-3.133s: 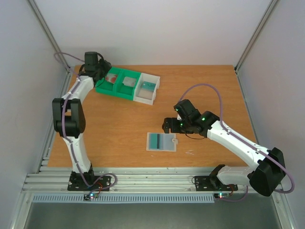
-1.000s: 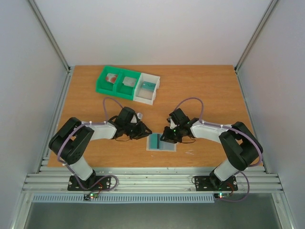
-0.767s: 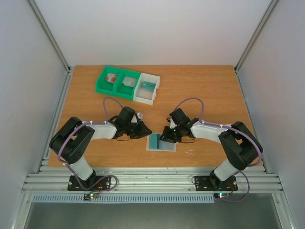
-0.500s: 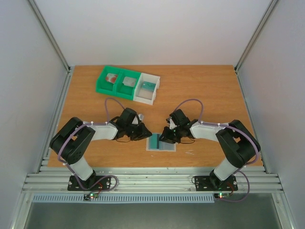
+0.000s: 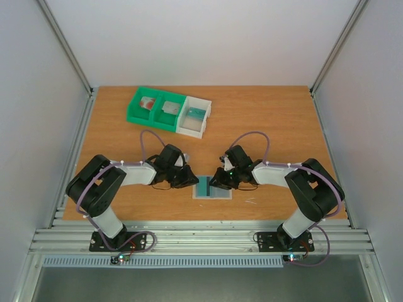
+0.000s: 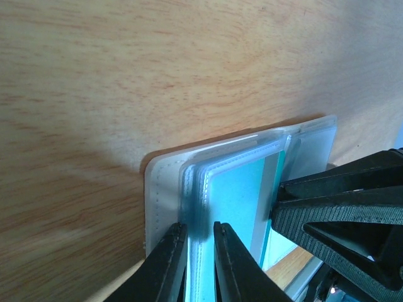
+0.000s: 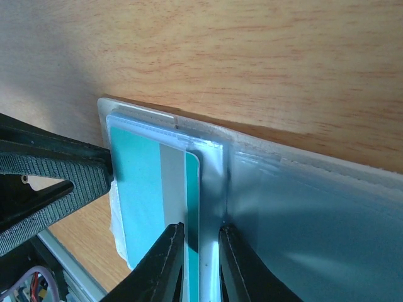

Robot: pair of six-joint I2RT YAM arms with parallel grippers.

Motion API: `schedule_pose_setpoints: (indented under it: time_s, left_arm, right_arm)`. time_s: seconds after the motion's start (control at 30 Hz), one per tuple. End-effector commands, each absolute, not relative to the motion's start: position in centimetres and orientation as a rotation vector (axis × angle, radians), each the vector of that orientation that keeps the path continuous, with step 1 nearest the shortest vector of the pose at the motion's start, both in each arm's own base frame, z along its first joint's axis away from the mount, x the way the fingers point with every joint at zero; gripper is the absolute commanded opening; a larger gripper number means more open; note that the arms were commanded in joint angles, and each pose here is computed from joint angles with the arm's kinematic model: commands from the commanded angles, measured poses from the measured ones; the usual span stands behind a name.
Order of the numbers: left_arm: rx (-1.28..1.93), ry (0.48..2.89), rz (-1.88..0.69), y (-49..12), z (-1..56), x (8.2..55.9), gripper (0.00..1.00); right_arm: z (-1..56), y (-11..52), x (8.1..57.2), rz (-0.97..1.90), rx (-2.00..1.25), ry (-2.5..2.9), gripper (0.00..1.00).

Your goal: Take the credit cards out of the card holder

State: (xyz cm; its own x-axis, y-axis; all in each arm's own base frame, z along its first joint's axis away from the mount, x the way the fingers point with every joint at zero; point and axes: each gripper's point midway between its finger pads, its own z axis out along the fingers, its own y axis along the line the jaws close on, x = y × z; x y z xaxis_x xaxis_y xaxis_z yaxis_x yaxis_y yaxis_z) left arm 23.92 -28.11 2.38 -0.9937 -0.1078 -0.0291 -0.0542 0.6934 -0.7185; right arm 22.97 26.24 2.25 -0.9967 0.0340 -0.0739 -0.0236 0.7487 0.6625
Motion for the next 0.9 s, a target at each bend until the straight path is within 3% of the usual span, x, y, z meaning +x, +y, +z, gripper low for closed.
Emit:
schedule_pose_setpoints:
  time_s: [0.0, 0.27, 0.5, 0.87]
  left_arm:
    - [-0.107, 2.840, -1.160, -28.3, 1.8, 23.6, 0.13]
    - [-0.114, 2.860, -1.125, -28.6, 1.3, 22.9, 0.08]
    - [-0.137, 2.875, -1.100, -28.3, 0.8, 22.8, 0.05]
    - [-0.136, 2.872, -1.055, -27.8, 0.7, 22.9, 0.05]
  right_arm:
    - [2.1, 26.3, 22.7, 1.109, 0.001, 2.858, 0.19]
    - [2.4, 26.6, 22.7, 1.143, -0.015, 2.841, 0.17]
    - [3.1, 26.7, 22.6, 1.175, -0.035, 2.806, 0.02]
    - [3.3, 25.5, 23.0, 1.221, 0.022, 2.788, 0.01]
